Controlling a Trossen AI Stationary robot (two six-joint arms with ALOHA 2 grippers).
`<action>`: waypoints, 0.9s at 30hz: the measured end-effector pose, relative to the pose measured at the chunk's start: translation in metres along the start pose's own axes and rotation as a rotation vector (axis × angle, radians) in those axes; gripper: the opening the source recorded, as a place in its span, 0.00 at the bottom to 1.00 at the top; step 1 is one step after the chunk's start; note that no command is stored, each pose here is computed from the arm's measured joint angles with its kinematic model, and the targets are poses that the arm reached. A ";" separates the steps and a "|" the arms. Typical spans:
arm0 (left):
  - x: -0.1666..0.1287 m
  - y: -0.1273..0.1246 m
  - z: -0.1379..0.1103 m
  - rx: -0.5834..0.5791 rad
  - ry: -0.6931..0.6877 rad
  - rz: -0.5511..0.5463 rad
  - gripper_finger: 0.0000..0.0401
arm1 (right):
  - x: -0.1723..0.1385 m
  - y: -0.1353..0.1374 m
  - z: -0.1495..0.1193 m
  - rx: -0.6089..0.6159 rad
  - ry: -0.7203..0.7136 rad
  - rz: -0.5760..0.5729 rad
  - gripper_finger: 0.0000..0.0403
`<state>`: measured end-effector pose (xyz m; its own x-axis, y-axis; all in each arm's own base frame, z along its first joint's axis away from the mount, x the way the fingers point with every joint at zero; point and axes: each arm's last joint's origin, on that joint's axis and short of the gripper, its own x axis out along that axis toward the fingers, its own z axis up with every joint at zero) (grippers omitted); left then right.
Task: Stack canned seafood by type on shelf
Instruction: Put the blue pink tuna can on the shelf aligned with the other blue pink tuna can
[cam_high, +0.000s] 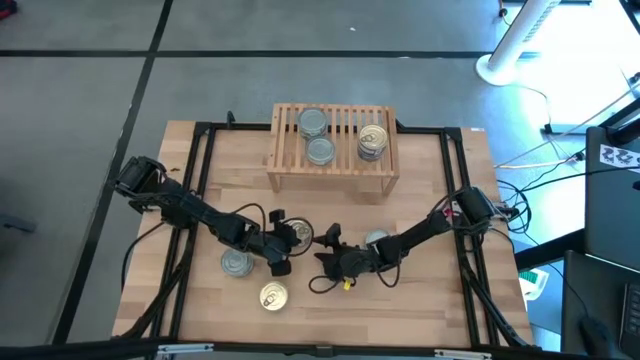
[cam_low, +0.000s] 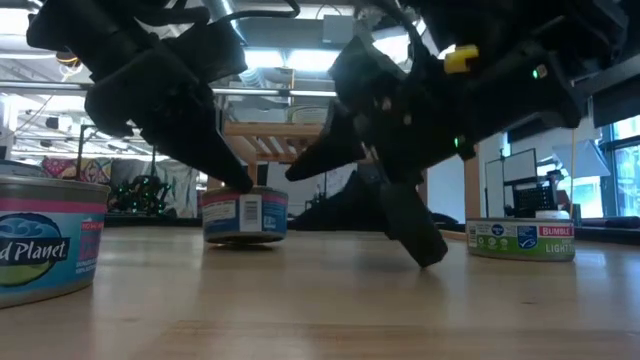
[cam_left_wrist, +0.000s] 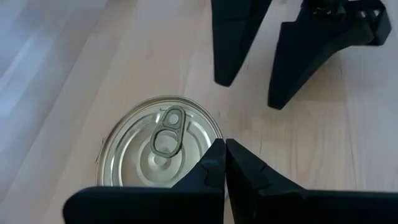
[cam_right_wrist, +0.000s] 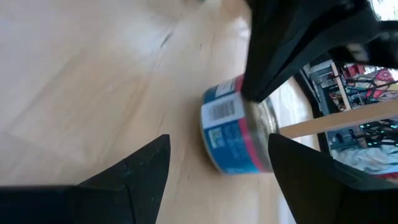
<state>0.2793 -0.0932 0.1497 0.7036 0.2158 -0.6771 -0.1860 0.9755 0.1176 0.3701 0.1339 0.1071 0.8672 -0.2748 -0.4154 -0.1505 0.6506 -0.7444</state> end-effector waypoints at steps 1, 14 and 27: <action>0.000 0.000 0.000 -0.002 -0.001 0.000 0.00 | 0.001 -0.001 -0.001 -0.015 0.006 -0.006 0.67; 0.000 -0.001 0.005 -0.039 -0.044 -0.015 0.00 | 0.007 -0.006 -0.005 -0.036 0.029 -0.030 0.67; -0.001 -0.002 0.008 -0.052 -0.069 -0.024 0.00 | 0.010 -0.010 -0.008 -0.043 0.039 -0.038 0.67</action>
<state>0.2845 -0.0951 0.1553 0.7531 0.1970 -0.6277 -0.2030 0.9771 0.0630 0.3763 0.1195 0.1065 0.8535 -0.3268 -0.4059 -0.1390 0.6080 -0.7817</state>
